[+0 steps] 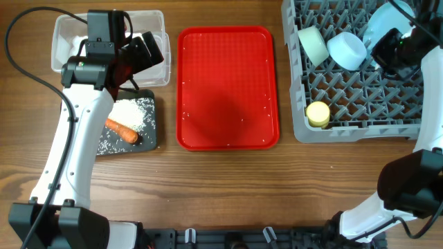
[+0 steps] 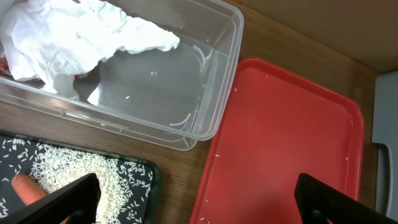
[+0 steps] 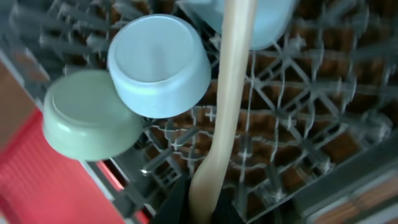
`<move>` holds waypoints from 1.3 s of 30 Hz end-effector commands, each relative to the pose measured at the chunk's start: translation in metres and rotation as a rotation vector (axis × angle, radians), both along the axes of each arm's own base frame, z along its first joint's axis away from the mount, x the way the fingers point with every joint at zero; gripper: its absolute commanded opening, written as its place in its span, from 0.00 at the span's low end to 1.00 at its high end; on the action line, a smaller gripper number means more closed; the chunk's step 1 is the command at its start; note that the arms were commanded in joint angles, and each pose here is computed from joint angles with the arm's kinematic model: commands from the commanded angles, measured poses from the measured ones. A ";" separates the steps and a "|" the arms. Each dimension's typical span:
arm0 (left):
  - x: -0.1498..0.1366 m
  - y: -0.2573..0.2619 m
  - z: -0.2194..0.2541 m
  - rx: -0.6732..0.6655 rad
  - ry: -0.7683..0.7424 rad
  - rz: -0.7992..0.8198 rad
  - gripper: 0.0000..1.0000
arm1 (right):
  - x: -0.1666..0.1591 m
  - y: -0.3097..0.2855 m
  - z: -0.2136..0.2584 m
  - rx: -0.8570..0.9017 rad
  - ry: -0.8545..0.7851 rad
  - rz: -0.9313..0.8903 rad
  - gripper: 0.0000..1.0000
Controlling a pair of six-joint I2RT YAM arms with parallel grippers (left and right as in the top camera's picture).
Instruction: Sort waste into correct bins and load items into the dishwasher rack
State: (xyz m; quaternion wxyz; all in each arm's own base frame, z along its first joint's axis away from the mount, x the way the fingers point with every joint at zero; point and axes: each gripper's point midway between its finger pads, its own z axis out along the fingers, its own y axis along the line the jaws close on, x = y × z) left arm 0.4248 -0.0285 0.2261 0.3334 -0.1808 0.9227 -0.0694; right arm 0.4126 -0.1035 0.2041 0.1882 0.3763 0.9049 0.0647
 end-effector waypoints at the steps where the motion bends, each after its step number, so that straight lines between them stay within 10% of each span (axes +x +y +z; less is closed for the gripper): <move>1: 0.001 0.003 0.003 -0.004 -0.008 0.018 1.00 | -0.008 -0.008 0.012 0.075 -0.019 -0.315 0.04; 6: 0.001 0.003 0.003 -0.004 -0.008 0.018 1.00 | -0.036 -0.016 -0.003 0.132 0.073 -0.698 0.04; 15: 0.001 0.003 0.004 -0.004 -0.009 0.018 1.00 | -0.040 -0.015 -0.057 0.132 0.123 -0.720 0.04; 19: 0.001 0.003 0.004 -0.004 -0.009 0.018 1.00 | -0.034 -0.017 -0.056 0.134 0.100 -0.718 0.54; 22: 0.001 0.003 0.004 -0.004 -0.009 0.018 1.00 | -0.034 -0.017 -0.056 0.133 0.100 -0.712 0.65; 24: 0.001 0.003 0.004 -0.004 -0.009 0.018 1.00 | -0.030 -0.010 -0.056 0.130 0.106 -0.571 0.80; 25: 0.001 0.003 0.004 -0.004 -0.009 0.018 1.00 | -0.006 0.009 -0.048 0.111 0.029 -0.141 1.00; 32: 0.001 0.003 0.004 -0.004 -0.009 0.018 1.00 | -0.009 0.094 0.032 0.060 -0.244 0.534 1.00; 39: 0.001 0.003 0.003 -0.004 -0.008 0.018 1.00 | -0.086 0.185 0.159 -0.153 -0.609 0.914 1.00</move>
